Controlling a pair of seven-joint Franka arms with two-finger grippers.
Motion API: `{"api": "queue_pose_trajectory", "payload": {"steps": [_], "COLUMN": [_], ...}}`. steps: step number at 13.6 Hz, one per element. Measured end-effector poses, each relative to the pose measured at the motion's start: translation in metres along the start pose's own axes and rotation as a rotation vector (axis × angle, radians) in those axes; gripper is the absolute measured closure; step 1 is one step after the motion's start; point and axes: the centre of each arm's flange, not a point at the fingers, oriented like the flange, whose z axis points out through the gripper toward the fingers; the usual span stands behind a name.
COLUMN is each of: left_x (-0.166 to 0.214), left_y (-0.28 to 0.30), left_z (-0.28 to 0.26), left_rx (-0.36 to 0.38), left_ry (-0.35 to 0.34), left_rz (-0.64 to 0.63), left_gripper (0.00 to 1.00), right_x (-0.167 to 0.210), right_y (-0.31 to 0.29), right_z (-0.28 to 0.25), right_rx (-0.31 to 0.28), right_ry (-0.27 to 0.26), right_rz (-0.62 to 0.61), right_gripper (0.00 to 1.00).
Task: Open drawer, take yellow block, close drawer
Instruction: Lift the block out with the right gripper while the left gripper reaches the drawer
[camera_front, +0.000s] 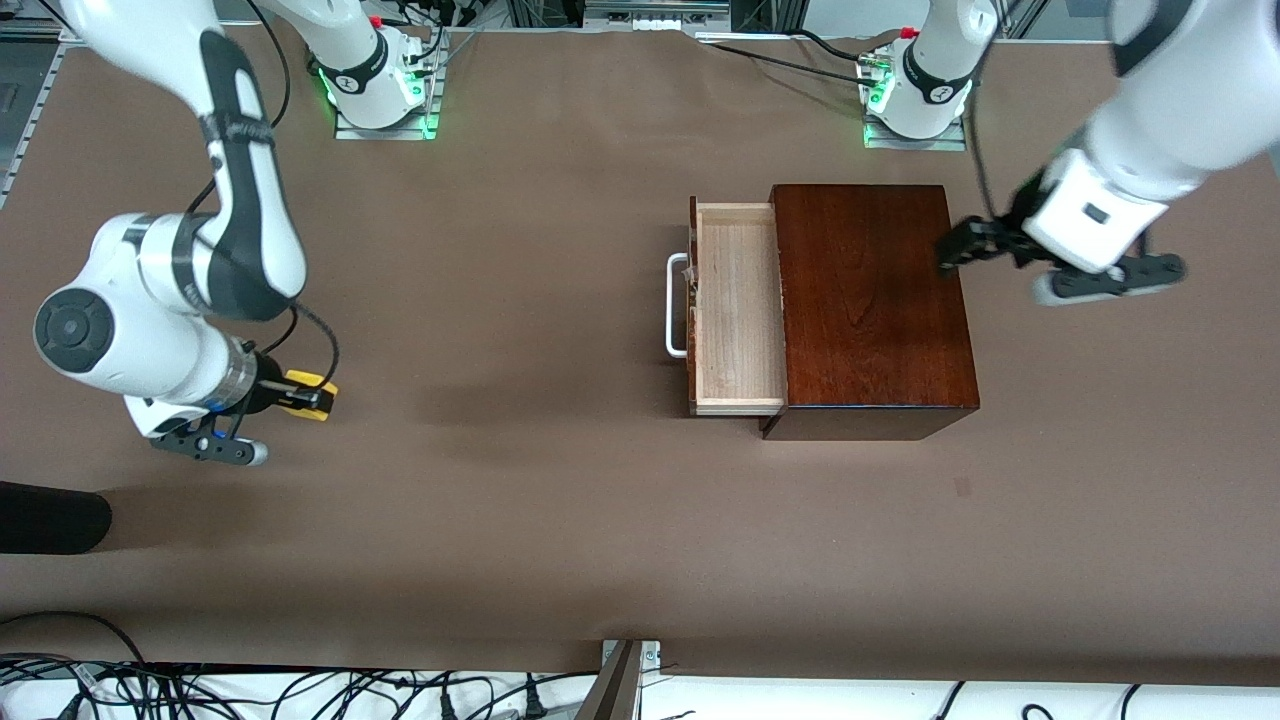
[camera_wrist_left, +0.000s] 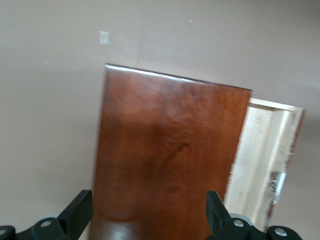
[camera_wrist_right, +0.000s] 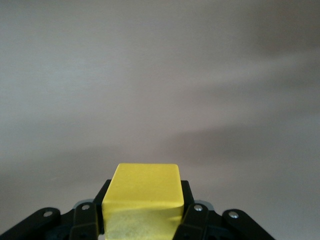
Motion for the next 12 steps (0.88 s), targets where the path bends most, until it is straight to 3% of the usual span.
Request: {"api": "queue_pose_trajectory", "payload": {"steps": [2, 4, 6, 9, 12], "left_x": [-0.016, -0.031, -0.046, -0.091, -0.14], "left_y": [0.03, 0.059, 0.089, 0.151, 0.215], "left_z": [0.007, 0.023, 0.043, 0.075, 0.111], "left_rx": [0.008, 0.026, 0.051, 0.102, 0.116], "left_ry": [-0.016, -0.05, -0.087, -0.123, -0.119], "left_rz": [-0.046, -0.098, -0.163, -0.226, -0.297], "left_gripper": [0.0, 0.0, 0.19, 0.29, 0.61], "right_x": [0.014, 0.025, 0.033, 0.041, 0.046], "right_y": [0.03, 0.042, 0.033, 0.014, 0.01], "right_z": [0.047, 0.092, 0.11, 0.108, 0.118], "right_rx": [0.032, 0.016, 0.002, 0.002, -0.008], "right_ry": [-0.001, 0.006, 0.011, 0.032, 0.029], "right_rz": [-0.017, -0.028, -0.043, -0.054, -0.063], "right_gripper": [0.44, 0.44, 0.44, 0.44, 0.44]}}
